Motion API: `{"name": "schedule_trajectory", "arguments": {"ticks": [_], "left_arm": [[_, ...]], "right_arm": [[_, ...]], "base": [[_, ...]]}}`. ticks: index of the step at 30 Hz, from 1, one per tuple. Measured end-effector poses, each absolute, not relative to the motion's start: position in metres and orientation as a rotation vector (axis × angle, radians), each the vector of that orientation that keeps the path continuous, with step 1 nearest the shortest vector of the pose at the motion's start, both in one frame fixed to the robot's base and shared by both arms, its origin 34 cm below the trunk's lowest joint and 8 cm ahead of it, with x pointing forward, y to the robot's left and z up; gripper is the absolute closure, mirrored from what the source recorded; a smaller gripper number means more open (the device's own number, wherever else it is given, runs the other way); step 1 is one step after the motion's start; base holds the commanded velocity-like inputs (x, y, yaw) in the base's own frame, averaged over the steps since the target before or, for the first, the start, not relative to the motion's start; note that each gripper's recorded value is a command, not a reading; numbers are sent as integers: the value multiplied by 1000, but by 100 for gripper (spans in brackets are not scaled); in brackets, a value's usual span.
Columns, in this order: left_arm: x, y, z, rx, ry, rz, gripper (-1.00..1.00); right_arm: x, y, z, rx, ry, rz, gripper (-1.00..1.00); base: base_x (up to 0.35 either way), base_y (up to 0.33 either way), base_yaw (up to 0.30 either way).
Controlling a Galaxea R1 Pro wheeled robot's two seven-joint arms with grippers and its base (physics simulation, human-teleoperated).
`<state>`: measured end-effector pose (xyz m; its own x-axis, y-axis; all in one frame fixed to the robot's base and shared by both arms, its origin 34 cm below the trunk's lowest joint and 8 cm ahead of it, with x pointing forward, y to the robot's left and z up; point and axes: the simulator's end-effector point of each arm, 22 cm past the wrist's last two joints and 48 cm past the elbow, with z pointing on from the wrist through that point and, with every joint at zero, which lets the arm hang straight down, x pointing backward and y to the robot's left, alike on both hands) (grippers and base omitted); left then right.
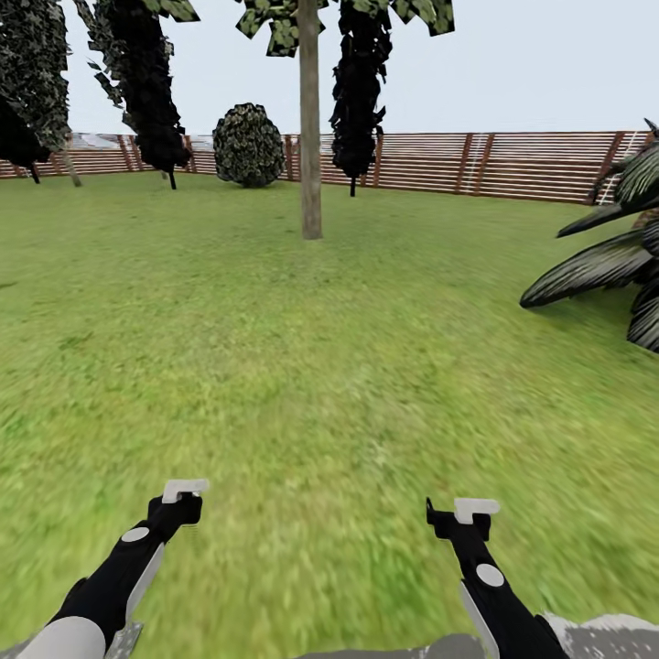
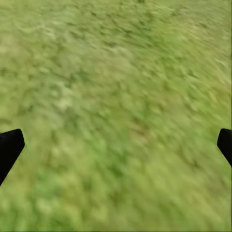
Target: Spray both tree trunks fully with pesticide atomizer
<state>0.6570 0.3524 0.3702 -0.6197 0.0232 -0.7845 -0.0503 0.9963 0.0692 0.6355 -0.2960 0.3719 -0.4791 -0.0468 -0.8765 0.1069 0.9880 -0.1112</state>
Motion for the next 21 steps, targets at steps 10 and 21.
{"name": "schedule_trajectory", "arguments": {"ticks": [10, 21], "left_arm": [[657, 352, 372, -19, 2234, 105, 100], [657, 352, 372, -17, 2234, 103, 100]], "right_arm": [[636, -296, 374, 42, 2059, -181, -100], [636, -297, 374, 42, 2059, -183, -100]], "base": [[326, 147, 77], [338, 6, 10]]}}
